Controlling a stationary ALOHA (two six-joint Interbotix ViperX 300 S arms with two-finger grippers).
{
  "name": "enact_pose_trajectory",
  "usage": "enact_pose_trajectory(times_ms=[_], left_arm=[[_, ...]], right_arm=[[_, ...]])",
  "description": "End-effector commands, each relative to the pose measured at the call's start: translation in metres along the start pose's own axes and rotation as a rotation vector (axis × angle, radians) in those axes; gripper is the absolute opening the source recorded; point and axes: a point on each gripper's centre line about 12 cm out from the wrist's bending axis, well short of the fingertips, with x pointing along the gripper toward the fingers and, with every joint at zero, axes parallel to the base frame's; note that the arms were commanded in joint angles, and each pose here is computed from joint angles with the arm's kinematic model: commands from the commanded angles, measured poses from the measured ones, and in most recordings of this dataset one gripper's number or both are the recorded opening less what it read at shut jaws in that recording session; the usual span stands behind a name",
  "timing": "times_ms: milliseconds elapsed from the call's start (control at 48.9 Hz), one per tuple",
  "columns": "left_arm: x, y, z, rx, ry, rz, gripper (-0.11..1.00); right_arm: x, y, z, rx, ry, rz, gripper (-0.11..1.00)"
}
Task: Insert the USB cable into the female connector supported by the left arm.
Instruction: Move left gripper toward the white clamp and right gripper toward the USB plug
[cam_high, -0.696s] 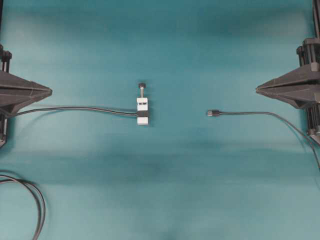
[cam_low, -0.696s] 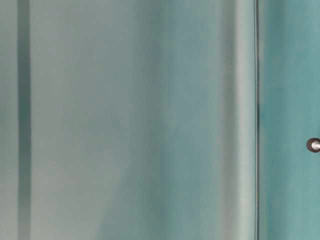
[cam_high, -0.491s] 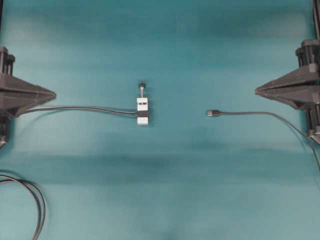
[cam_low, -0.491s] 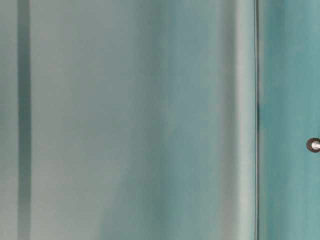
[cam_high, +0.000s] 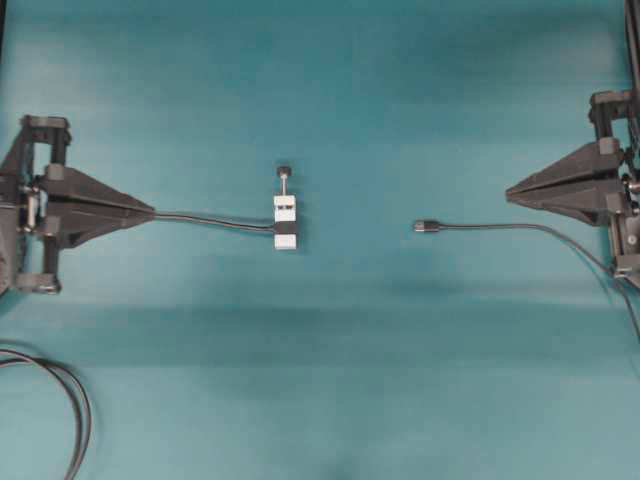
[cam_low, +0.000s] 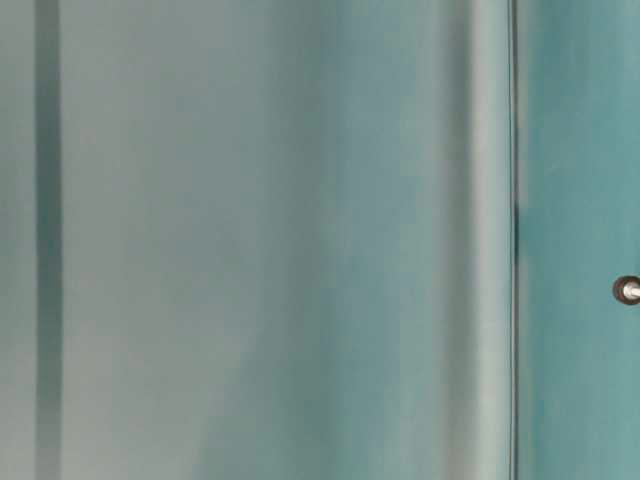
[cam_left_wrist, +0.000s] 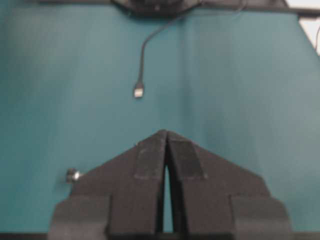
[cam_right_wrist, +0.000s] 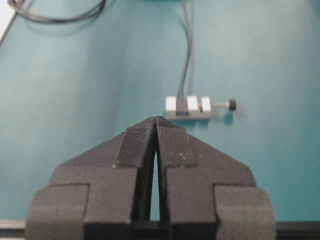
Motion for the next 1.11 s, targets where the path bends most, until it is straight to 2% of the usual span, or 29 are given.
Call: enact_pose_trajectory(times_ms=[0, 61, 143, 225, 287, 450, 614, 737, 962, 1085], left_arm=[[0.005, 0.001, 0.009, -0.02, -0.016, 0.006, 0.11], [0.007, 0.002, 0.008, -0.021, -0.006, 0.009, 0.21], [0.009, 0.003, 0.007, -0.022, 0.003, 0.014, 0.41], [0.01, 0.004, 0.005, -0.023, 0.015, 0.019, 0.65], [0.012, 0.005, 0.004, -0.022, 0.027, 0.021, 0.76], [0.02, 0.005, -0.002, -0.018, 0.088, 0.021, 0.76], [0.033, 0.005, -0.012, -0.012, 0.144, 0.023, 0.78], [0.044, 0.006, -0.025, -0.011, 0.183, 0.025, 0.8], [0.058, 0.007, -0.034, -0.016, 0.166, 0.029, 0.96], [0.064, 0.007, -0.043, -0.014, 0.188, 0.03, 0.96]], right_arm=[[0.002, 0.001, 0.01, 0.013, 0.015, 0.0, 0.0], [0.004, 0.001, 0.008, 0.035, 0.058, -0.003, 0.0], [0.007, 0.0, 0.002, 0.064, 0.112, -0.009, 0.0], [0.008, 0.0, 0.0, 0.073, 0.121, -0.01, 0.0], [0.009, 0.0, -0.001, 0.073, 0.118, -0.01, 0.0], [0.01, 0.0, -0.004, 0.073, 0.102, -0.008, 0.0], [0.013, -0.001, -0.016, 0.077, 0.142, -0.015, 0.0], [0.024, -0.004, -0.036, 0.089, 0.233, -0.032, 0.0], [0.046, -0.007, -0.068, 0.12, 0.383, -0.055, 0.0], [0.056, -0.008, -0.083, 0.121, 0.447, -0.062, 0.02]])
